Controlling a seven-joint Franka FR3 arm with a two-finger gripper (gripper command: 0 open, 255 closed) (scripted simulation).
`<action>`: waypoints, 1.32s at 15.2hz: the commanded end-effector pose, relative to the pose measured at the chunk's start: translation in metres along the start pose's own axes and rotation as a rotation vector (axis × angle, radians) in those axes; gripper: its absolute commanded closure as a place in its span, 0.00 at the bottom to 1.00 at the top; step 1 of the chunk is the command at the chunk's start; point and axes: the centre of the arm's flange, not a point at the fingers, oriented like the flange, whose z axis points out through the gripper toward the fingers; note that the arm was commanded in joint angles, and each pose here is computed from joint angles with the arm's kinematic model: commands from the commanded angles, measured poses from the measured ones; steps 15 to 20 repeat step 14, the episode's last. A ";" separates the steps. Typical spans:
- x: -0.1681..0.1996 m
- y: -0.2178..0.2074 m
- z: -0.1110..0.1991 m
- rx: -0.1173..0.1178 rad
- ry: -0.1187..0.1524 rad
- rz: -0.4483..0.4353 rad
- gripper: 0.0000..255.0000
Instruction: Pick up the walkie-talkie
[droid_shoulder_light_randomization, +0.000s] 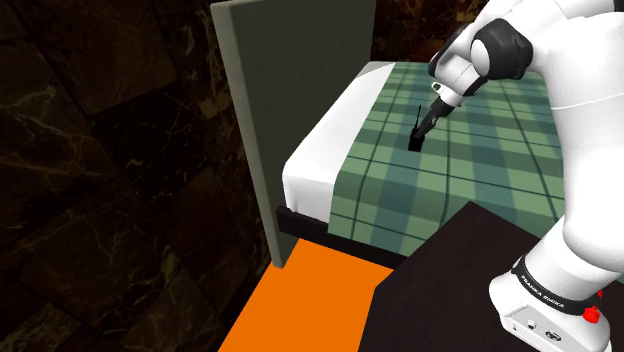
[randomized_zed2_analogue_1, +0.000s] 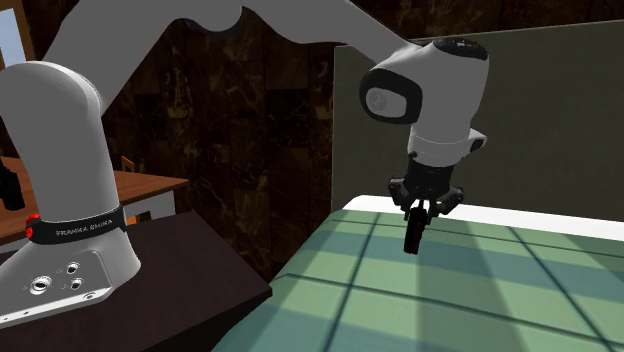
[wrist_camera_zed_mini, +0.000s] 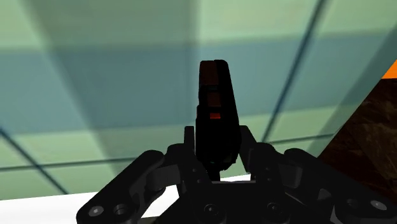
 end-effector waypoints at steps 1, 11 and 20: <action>0.005 -0.001 -0.009 0.000 0.000 0.000 1.00; 0.028 -0.005 -0.057 0.000 0.000 0.000 1.00; 0.031 -0.005 -0.062 0.000 0.000 0.000 1.00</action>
